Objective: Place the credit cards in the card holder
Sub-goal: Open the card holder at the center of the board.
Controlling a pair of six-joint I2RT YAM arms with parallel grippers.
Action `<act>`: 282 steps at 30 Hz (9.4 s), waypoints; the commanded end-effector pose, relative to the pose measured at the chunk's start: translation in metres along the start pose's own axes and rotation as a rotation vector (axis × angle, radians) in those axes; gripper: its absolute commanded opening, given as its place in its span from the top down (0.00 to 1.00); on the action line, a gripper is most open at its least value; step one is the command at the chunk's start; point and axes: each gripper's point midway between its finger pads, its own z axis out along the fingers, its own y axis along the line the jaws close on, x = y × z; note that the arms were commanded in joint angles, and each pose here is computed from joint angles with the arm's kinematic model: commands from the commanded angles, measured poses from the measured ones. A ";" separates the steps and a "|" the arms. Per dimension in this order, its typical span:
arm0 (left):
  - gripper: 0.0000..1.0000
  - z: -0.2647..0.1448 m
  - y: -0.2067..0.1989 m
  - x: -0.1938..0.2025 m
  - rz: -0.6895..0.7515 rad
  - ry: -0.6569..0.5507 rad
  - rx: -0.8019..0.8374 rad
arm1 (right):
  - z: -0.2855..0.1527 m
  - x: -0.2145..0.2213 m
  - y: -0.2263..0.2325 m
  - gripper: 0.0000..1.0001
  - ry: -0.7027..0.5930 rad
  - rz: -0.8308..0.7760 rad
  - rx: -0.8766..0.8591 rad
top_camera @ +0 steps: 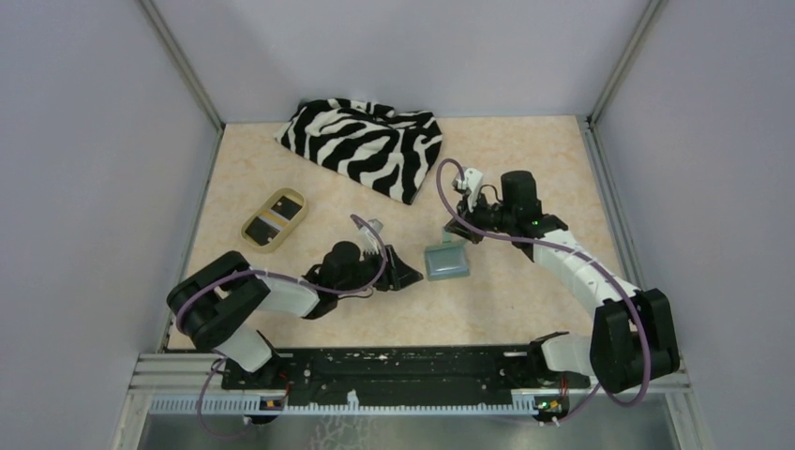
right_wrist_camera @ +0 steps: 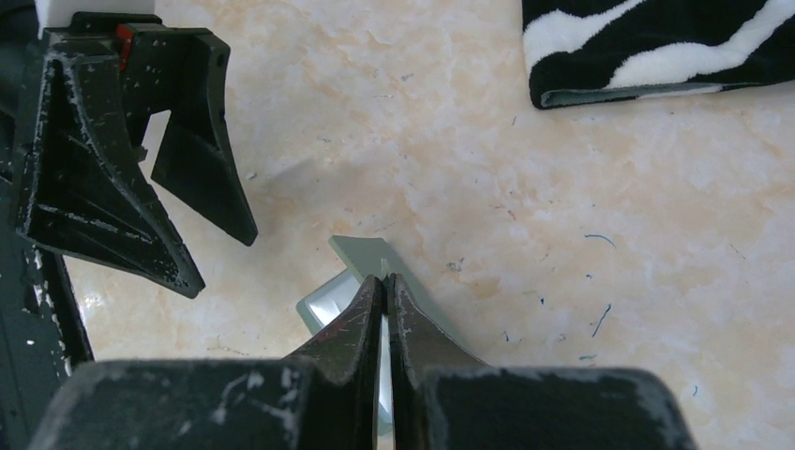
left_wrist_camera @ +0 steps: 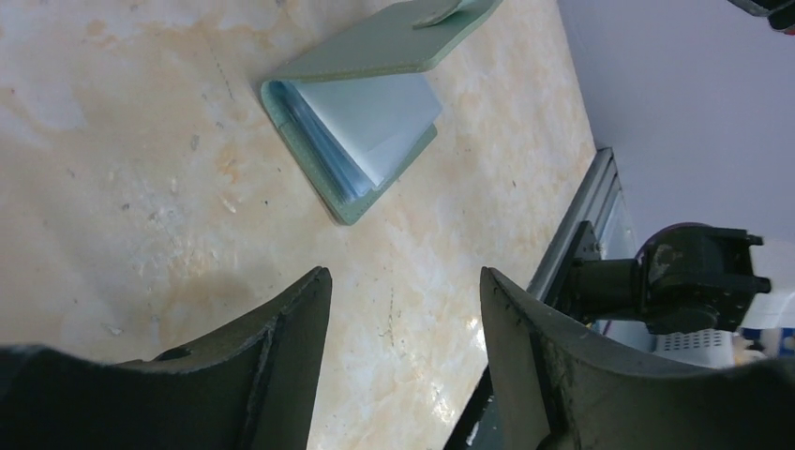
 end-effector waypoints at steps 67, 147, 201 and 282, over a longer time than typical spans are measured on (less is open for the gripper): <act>0.53 -0.016 -0.009 -0.001 0.184 -0.002 0.060 | 0.017 0.029 -0.008 1.00 0.107 -0.148 -0.035; 0.36 0.055 0.076 -0.048 -0.192 -0.085 -0.161 | -0.004 0.084 -0.128 1.00 0.219 0.561 0.510; 0.48 0.014 0.034 -0.080 0.023 -0.161 -0.028 | 0.035 0.027 -0.068 1.00 0.095 0.384 0.174; 1.00 -0.027 0.011 -0.009 -0.101 0.219 0.269 | -0.036 -0.065 0.022 0.37 -0.200 -0.049 -0.154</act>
